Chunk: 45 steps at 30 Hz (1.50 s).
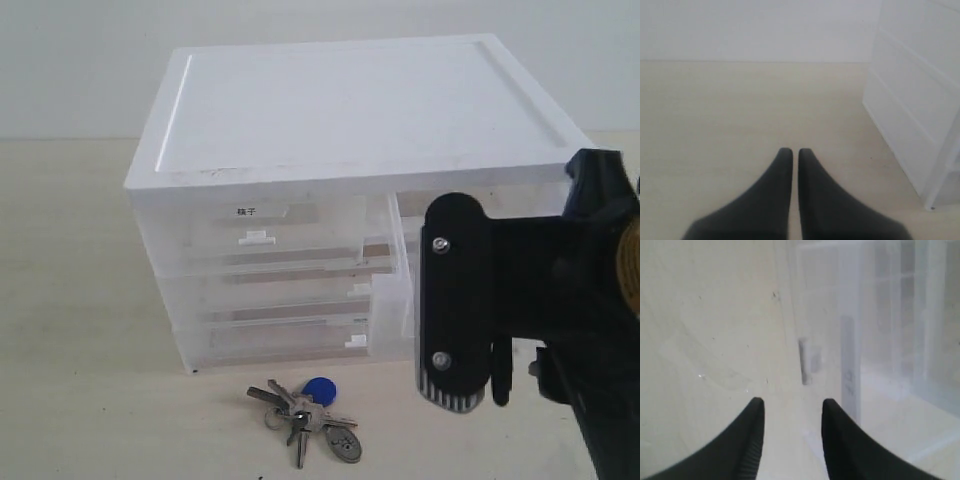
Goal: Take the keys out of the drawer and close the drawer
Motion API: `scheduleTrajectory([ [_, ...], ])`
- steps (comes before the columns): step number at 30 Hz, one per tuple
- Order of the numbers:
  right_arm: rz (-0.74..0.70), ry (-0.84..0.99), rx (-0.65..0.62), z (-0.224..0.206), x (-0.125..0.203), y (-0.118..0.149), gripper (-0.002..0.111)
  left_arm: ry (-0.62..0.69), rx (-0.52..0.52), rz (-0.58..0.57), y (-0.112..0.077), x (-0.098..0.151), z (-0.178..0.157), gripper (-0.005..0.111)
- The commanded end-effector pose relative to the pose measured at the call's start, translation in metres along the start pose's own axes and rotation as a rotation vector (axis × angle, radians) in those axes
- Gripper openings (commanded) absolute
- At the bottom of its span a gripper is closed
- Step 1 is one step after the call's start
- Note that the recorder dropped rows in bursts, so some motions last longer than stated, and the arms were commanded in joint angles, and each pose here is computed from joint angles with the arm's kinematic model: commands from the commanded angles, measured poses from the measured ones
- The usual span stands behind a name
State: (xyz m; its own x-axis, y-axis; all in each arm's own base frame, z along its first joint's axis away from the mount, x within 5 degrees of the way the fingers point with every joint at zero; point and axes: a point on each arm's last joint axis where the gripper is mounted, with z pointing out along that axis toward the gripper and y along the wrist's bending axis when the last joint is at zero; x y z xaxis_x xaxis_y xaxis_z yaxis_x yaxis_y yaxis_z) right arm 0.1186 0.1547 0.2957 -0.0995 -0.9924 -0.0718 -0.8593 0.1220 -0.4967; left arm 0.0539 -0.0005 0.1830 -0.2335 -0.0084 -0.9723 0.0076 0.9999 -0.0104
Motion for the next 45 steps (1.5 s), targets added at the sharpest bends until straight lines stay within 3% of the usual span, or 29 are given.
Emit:
scheduleTrajectory([
  [1, 0.060, 0.040, 0.156, -0.004, 0.006, -0.015, 0.035, -0.012, 0.000, 0.003, 0.000, -0.002, 0.000, 0.005],
  [9, 0.160, 0.035, 0.235, -0.006, 0.007, -0.022, 0.035, -0.012, 0.000, 0.003, 0.000, -0.002, 0.000, 0.005],
  [13, 0.354, -0.019, 0.367, -0.015, 0.013, -0.034, 0.035, -0.012, 0.000, 0.003, 0.000, -0.002, 0.000, 0.005],
  [16, 0.626, -0.134, 0.464, -0.030, 0.024, -0.044, 0.034, -0.012, 0.000, 0.003, 0.000, -0.002, 0.000, 0.005],
  [19, 0.824, -0.241, 0.462, -0.047, 0.042, -0.046, 0.024, -0.012, 0.000, 0.003, 0.000, -0.002, 0.000, 0.005],
  [21, 0.896, -0.283, 0.405, -0.056, 0.054, -0.042, 0.009, -0.012, 0.000, 0.003, 0.000, -0.002, 0.000, 0.005],
  [23, 0.926, -0.307, 0.326, -0.062, 0.063, -0.036, 0.000, -0.012, 0.000, 0.003, 0.000, -0.002, 0.000, 0.005],
  [27, 0.883, -0.307, 0.102, -0.064, 0.073, -0.014, 0.000, -0.012, 0.000, 0.003, 0.000, -0.002, 0.000, 0.005],
  [29, 0.850, -0.273, 0.048, -0.055, 0.074, -0.003, 0.000, -0.012, 0.000, 0.003, 0.000, -0.002, 0.000, 0.005],
  [35, 0.794, -0.100, 0.065, -0.012, 0.076, 0.018, 0.000, -0.012, 0.000, 0.003, 0.000, -0.002, 0.000, 0.005],
  [41, 0.883, -0.133, 0.247, -0.011, 0.079, 0.004, 0.000, -0.012, 0.000, 0.003, 0.000, -0.002, 0.000, 0.005],
  [45, 0.879, -0.092, 0.200, 0.002, 0.078, 0.014, 0.000, -0.012, 0.000, 0.003, 0.000, -0.002, 0.000, 0.005],
])
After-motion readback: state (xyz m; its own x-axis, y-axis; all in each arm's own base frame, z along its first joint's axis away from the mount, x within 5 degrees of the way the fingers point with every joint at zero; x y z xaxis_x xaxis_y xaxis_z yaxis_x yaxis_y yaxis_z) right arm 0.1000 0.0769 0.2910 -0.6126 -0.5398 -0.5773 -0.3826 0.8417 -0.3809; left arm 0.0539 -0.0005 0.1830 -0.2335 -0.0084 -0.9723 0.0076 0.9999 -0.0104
